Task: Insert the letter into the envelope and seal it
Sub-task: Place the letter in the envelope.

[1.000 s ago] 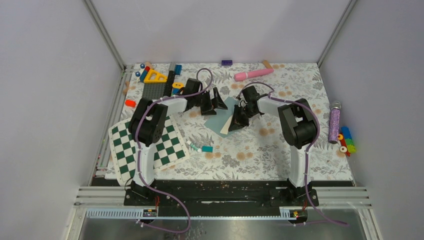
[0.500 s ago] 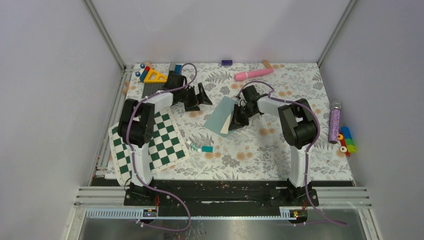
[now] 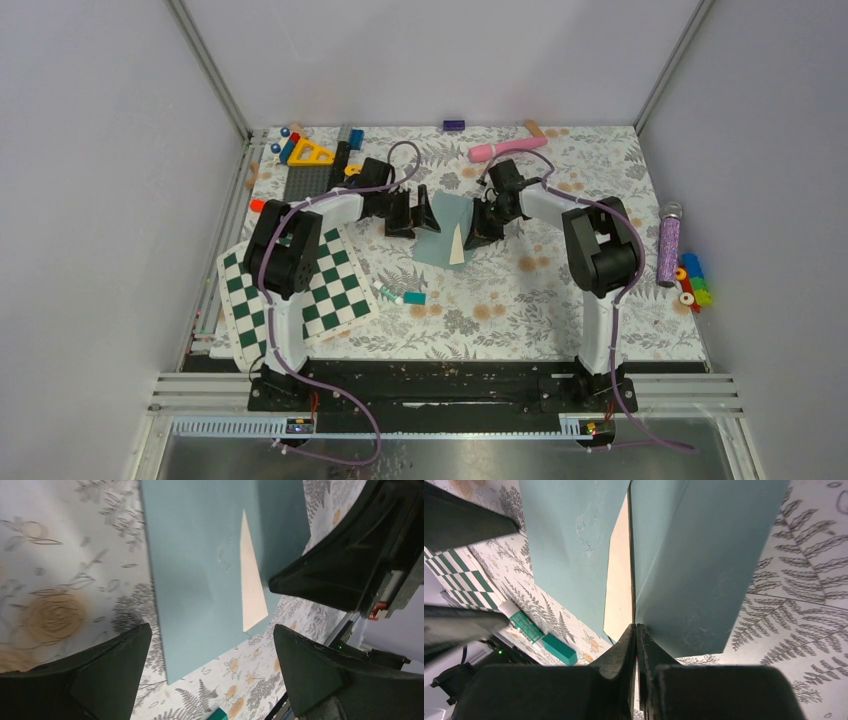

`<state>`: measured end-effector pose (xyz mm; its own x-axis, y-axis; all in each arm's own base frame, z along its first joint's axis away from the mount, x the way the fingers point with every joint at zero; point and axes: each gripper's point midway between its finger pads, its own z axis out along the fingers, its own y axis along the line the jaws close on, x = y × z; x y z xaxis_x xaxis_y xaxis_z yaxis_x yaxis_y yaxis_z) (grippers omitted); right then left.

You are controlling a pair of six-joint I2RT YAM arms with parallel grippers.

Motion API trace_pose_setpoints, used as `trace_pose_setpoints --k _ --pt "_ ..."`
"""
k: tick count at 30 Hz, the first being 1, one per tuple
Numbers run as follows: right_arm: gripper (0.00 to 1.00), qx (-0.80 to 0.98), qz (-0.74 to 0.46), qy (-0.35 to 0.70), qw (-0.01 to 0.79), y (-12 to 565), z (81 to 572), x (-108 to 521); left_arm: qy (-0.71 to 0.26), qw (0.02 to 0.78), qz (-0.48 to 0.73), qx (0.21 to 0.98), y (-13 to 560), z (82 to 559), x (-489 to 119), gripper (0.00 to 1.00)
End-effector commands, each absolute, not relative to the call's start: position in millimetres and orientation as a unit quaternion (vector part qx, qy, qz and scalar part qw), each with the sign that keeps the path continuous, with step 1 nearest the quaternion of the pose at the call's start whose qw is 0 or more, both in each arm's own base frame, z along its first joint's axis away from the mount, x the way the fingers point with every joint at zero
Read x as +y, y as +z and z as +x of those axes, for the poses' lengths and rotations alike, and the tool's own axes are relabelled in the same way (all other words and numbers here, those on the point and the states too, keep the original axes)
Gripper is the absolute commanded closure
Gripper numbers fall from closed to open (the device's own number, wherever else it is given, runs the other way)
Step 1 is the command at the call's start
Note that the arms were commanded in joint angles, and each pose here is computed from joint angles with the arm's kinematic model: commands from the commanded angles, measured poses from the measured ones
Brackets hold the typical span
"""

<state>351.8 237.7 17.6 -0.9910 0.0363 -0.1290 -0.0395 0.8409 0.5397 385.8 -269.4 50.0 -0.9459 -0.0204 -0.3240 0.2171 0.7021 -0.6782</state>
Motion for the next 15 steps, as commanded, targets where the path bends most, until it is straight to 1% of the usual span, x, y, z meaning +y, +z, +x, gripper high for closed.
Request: trace_pose_setpoints --k 1,7,15 --pt "0.94 0.96 -0.008 0.267 0.081 26 359 230 -0.389 0.129 0.069 0.91 44 364 -277 0.01" --pt "0.94 0.963 -0.007 0.255 0.092 36 351 221 -0.395 0.11 0.069 0.909 41 347 -280 0.01" --pt "0.94 0.963 -0.009 0.26 0.069 26 335 227 -0.403 0.101 0.065 0.907 43 327 -283 0.01"
